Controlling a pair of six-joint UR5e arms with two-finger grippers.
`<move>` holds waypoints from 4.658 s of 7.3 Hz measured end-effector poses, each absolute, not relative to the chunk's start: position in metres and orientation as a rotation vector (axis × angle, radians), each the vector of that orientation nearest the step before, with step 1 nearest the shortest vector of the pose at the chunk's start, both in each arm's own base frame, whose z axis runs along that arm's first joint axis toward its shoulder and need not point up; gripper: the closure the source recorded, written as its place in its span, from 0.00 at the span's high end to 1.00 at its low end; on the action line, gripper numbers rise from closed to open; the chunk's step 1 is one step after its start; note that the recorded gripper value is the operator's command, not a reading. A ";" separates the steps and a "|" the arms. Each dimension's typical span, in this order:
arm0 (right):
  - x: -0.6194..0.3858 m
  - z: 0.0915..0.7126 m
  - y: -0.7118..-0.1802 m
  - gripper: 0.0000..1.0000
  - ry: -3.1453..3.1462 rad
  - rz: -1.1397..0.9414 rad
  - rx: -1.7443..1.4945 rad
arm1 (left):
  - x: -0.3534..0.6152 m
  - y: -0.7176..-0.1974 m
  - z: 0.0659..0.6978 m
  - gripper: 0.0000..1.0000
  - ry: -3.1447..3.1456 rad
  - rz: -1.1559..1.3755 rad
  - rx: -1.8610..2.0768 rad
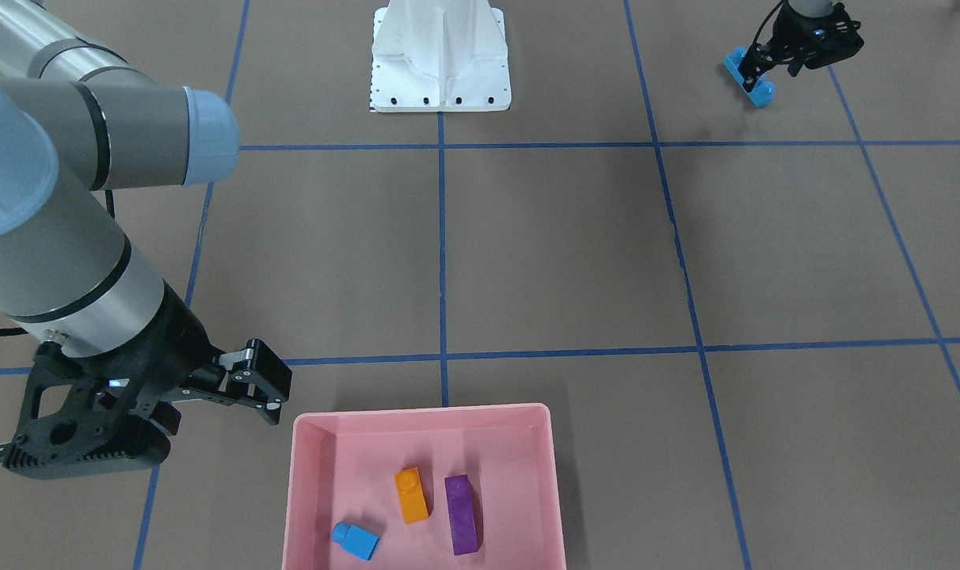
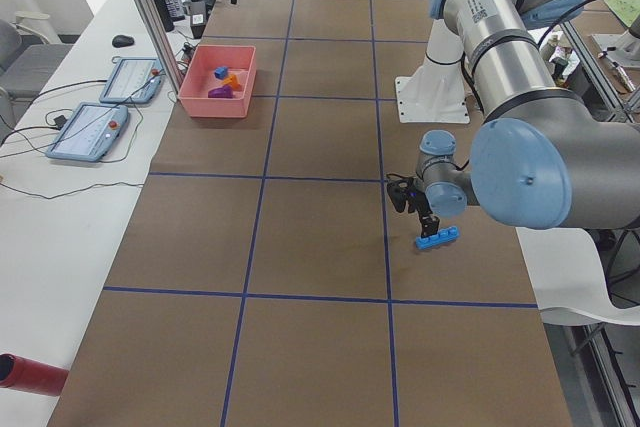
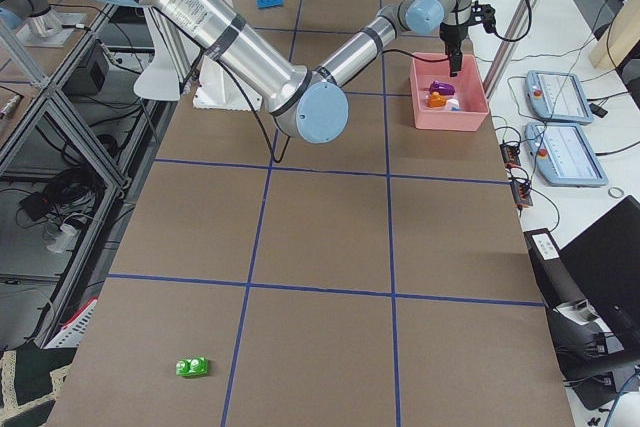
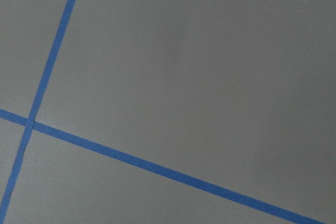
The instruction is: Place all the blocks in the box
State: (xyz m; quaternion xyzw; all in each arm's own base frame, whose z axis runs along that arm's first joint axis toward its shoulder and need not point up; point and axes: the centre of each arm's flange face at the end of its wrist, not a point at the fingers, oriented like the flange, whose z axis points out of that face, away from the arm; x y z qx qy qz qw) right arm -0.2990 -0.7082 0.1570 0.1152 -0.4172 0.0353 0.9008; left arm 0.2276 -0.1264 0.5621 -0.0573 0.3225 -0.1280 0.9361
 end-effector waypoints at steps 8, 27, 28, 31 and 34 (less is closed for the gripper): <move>-0.254 0.191 -0.624 0.99 -0.787 0.053 0.153 | 0.242 -0.094 0.581 1.00 0.633 -0.220 -0.109; -0.073 0.413 -0.539 0.99 -0.561 -0.273 0.022 | 0.235 -0.130 0.432 0.00 0.906 -0.300 -0.262; -0.053 0.437 -0.535 1.00 -0.556 -0.292 0.010 | 0.238 -0.146 0.418 0.00 0.960 -0.304 -0.260; 0.024 0.557 -0.468 0.99 -0.568 -0.328 0.028 | 0.249 -0.190 0.388 0.00 1.065 -0.304 -0.223; 0.089 0.680 -0.373 1.00 -0.667 -0.337 0.006 | 0.276 -0.236 0.375 0.00 1.095 -0.301 -0.162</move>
